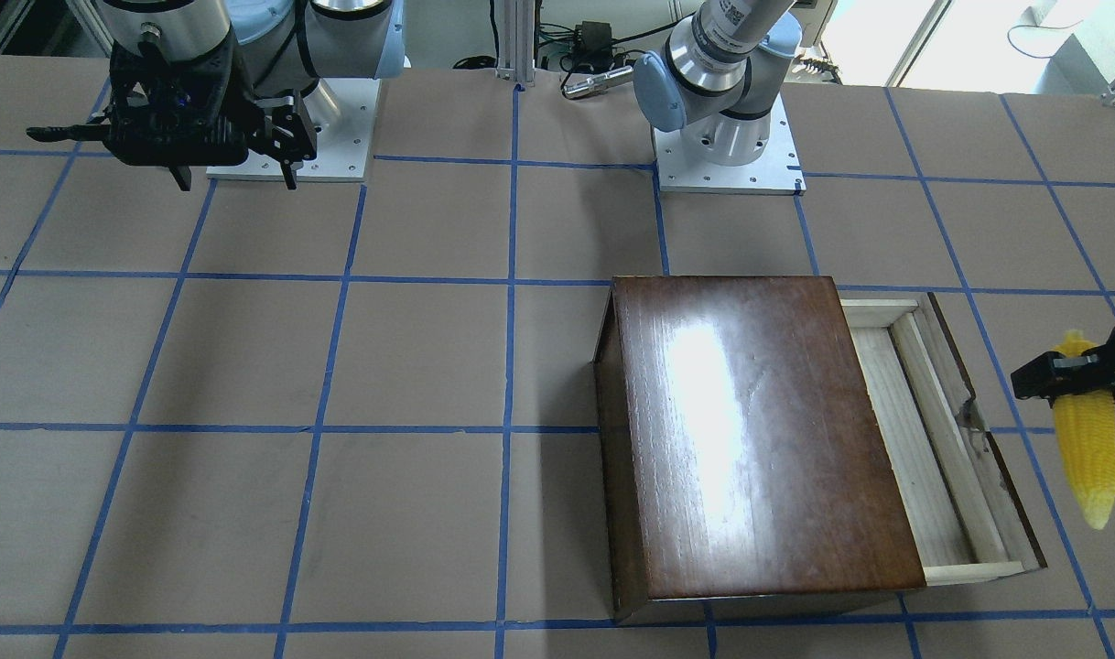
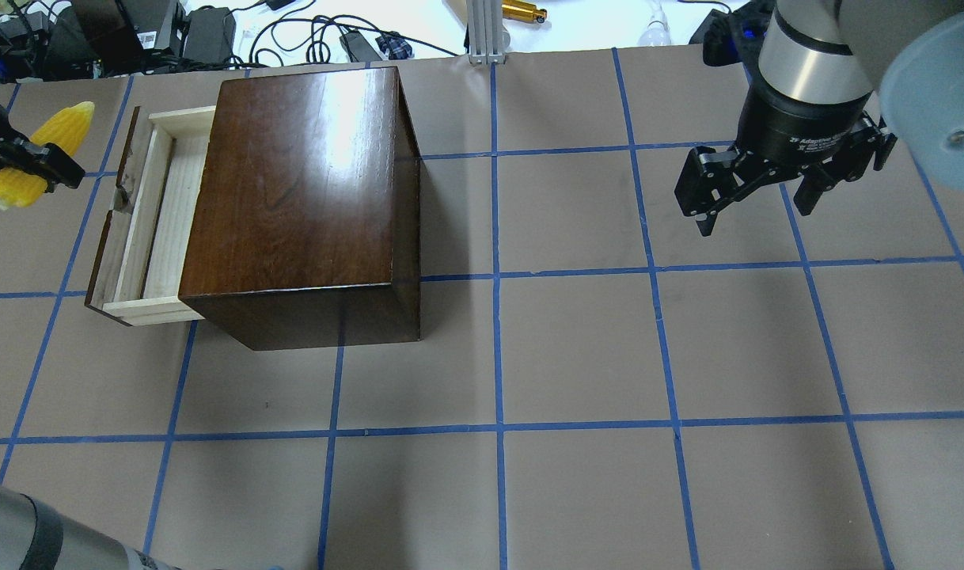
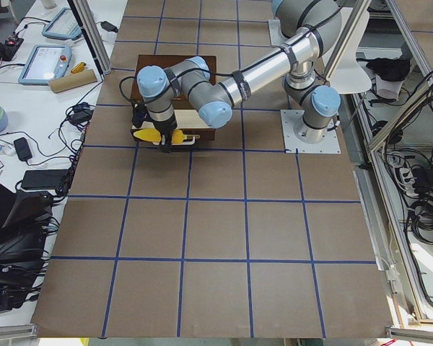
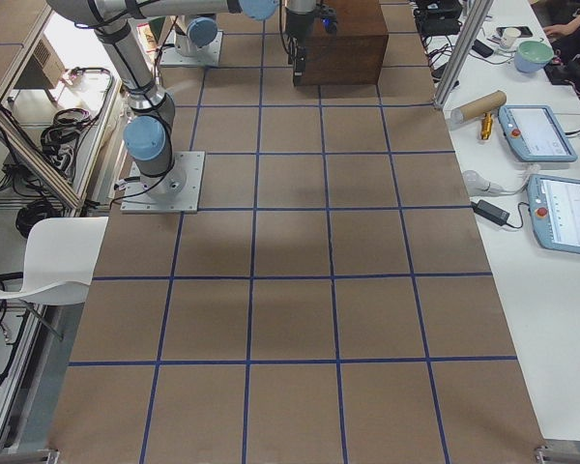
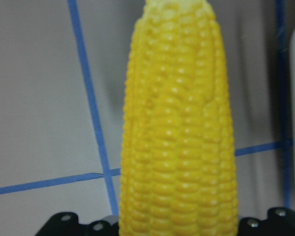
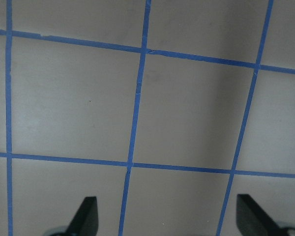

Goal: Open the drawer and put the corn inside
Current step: 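Lift the corn and carry it over the open drawer with the left gripper, then lower the corn into the drawer and open the left gripper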

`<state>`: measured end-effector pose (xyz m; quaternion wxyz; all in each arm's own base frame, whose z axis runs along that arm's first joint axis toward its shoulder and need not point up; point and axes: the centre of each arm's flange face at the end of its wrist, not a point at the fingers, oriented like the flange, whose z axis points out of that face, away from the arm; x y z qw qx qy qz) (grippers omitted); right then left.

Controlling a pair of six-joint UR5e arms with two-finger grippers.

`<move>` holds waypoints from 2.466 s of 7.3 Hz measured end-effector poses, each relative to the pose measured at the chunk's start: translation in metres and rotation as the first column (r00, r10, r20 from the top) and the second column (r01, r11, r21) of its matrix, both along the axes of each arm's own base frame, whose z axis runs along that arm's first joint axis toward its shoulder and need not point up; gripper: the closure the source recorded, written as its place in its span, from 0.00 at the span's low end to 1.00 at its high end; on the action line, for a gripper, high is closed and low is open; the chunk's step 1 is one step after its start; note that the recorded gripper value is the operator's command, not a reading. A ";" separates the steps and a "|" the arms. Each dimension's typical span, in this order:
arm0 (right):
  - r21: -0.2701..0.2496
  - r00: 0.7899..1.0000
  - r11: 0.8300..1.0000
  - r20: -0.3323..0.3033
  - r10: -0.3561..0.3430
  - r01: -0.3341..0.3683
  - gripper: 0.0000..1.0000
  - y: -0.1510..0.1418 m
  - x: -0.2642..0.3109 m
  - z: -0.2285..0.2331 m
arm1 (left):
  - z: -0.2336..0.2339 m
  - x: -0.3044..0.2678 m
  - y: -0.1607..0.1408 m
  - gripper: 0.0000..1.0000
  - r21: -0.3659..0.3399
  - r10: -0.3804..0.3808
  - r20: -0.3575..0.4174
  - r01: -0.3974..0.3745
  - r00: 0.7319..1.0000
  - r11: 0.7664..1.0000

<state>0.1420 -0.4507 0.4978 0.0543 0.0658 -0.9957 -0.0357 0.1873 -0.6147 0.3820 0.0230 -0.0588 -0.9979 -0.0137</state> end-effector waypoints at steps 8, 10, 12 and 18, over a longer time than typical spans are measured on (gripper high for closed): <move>0.000 1.000 1.000 0.000 0.000 0.000 0.00 0.000 0.000 0.000 | -0.024 -0.102 0.019 0.00 0.070 0.154 -0.029 -0.152 0.988 0.986; 0.000 1.000 1.000 0.000 0.000 0.000 0.00 0.000 0.000 0.000 | -0.024 -0.102 0.019 0.00 0.070 0.156 -0.029 -0.154 0.987 0.986; -0.001 1.000 1.000 0.001 0.000 0.000 0.00 0.000 0.000 0.000 | -0.022 -0.101 0.018 0.00 0.067 0.157 -0.028 -0.155 0.987 0.986; 0.000 1.000 1.000 0.000 0.000 0.000 0.00 0.000 0.000 0.000 | 0.067 -0.136 0.054 0.00 0.056 0.171 -0.023 -0.170 0.985 0.984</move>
